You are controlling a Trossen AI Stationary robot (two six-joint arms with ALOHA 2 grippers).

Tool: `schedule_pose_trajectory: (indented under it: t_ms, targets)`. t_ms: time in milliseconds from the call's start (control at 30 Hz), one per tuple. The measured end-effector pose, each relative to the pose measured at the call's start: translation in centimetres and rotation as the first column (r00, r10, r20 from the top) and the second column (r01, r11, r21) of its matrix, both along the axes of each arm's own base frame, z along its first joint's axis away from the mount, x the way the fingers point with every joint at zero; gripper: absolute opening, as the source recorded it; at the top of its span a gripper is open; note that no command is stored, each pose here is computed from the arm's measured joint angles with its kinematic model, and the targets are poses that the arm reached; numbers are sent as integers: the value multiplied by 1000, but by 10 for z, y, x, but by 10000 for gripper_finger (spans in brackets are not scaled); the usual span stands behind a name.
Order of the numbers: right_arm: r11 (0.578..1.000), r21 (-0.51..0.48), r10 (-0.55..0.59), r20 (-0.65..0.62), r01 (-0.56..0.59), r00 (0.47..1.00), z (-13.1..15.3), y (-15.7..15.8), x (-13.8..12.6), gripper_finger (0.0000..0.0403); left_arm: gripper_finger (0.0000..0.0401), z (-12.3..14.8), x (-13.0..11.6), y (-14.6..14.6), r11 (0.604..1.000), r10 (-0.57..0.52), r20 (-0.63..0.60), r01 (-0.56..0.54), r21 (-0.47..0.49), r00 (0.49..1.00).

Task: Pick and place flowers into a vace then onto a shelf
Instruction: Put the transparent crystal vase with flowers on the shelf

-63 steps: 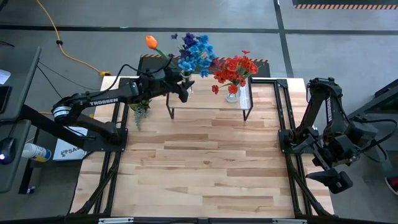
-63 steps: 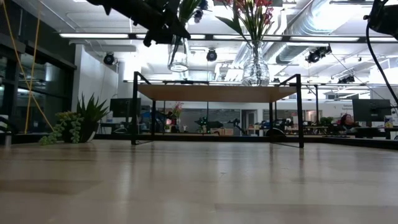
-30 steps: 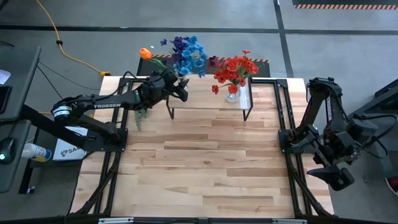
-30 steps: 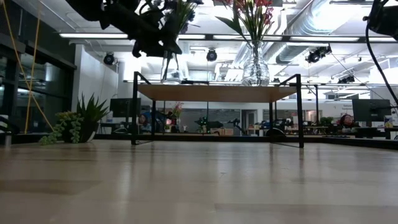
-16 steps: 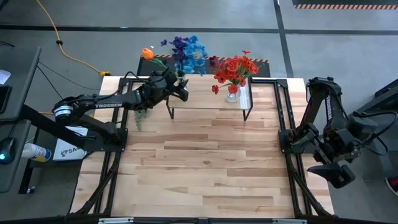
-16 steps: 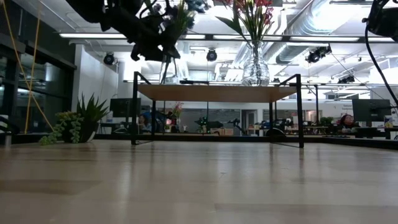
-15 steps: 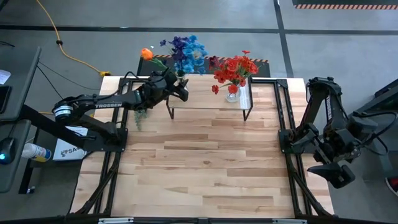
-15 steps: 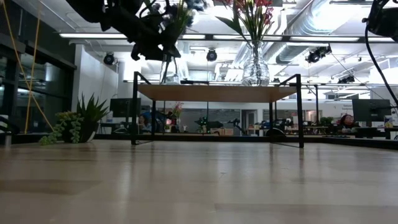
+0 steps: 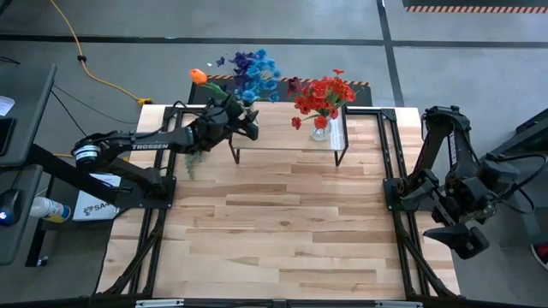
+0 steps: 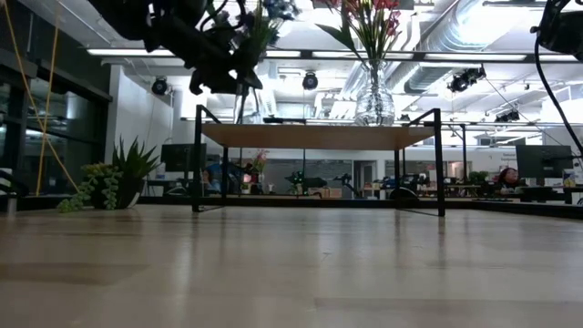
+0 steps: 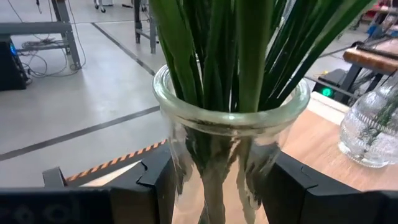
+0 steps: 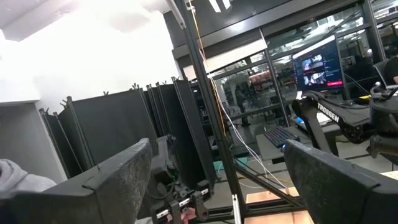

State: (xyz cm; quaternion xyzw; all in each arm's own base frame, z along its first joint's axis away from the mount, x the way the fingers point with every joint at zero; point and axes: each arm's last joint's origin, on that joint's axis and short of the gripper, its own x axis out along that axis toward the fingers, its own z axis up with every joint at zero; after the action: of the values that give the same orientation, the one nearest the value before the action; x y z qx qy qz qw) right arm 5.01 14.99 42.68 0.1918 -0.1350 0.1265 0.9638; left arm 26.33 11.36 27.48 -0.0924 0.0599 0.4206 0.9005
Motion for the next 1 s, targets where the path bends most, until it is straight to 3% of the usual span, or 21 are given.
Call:
schedule_pose_trajectory:
  t_ms: [467, 633, 867, 1000]
  targets:
    - [1000, 0, -1, 0, 1, 1000, 0, 0, 0, 351, 210, -5, -1, -1, 999, -33, 42, 33, -3, 999]
    - [1000, -21, -8, 4, 8, 1000, 0, 0, 0, 351, 231, -5, -1, -2, 999, -39, 42, 39, -4, 998]
    - [1000, -22, -8, 5, 9, 1000, 0, -1, 0, 351, 217, -5, 0, -3, 997, -77, 26, 76, 8, 997]
    - [1000, -22, -8, 5, 9, 1000, 0, -1, 0, 351, 232, -5, 0, -3, 996, -87, 26, 87, 6, 996]
